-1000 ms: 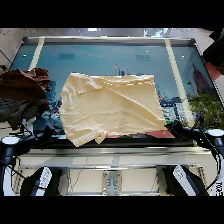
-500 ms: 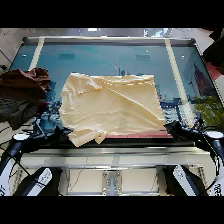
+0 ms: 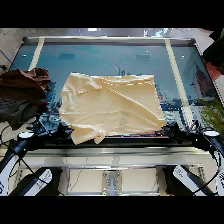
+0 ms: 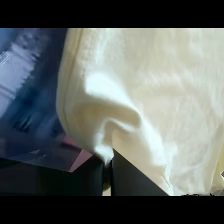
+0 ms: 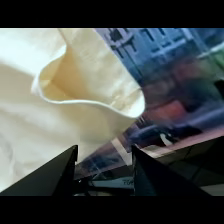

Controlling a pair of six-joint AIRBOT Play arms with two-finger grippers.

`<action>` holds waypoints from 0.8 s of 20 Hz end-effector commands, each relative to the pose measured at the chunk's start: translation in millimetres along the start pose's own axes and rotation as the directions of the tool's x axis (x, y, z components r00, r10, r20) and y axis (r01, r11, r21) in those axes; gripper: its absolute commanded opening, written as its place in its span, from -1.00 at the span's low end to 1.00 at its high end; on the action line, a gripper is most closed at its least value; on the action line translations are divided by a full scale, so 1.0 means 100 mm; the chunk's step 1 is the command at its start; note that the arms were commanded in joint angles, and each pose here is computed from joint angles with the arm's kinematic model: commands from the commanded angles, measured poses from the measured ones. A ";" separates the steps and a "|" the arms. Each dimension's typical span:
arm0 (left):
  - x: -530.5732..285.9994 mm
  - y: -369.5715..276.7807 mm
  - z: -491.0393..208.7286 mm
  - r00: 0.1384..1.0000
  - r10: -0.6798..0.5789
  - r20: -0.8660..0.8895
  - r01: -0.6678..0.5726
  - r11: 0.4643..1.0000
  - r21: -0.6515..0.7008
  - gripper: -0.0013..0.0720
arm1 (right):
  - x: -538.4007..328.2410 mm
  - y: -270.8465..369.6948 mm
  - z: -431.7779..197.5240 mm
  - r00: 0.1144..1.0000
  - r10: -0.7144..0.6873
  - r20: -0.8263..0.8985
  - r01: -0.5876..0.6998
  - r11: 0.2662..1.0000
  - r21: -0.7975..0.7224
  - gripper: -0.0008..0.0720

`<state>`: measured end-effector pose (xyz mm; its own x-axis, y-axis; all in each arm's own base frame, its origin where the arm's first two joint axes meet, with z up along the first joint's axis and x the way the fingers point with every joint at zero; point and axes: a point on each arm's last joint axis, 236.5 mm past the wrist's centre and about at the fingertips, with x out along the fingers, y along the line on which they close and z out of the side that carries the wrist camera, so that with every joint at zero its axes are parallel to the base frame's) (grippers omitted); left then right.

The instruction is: Fold the shirts.

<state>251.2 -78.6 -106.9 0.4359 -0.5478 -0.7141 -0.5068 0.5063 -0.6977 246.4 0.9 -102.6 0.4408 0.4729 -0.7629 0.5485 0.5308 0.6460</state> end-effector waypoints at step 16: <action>-1.37 -1.64 0.68 0.885 -0.330 0.329 0.131 0.854 0.503 -0.93 | -0.87 1.84 0.29 0.936 0.343 0.074 -0.240 0.778 -0.581 -0.96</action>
<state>313.8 -55.0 6.3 0.6677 -0.4875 -0.5627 -0.1896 0.6195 -0.7617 335.6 16.3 -1.3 0.6517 0.5037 -0.5670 0.1702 0.6314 0.7565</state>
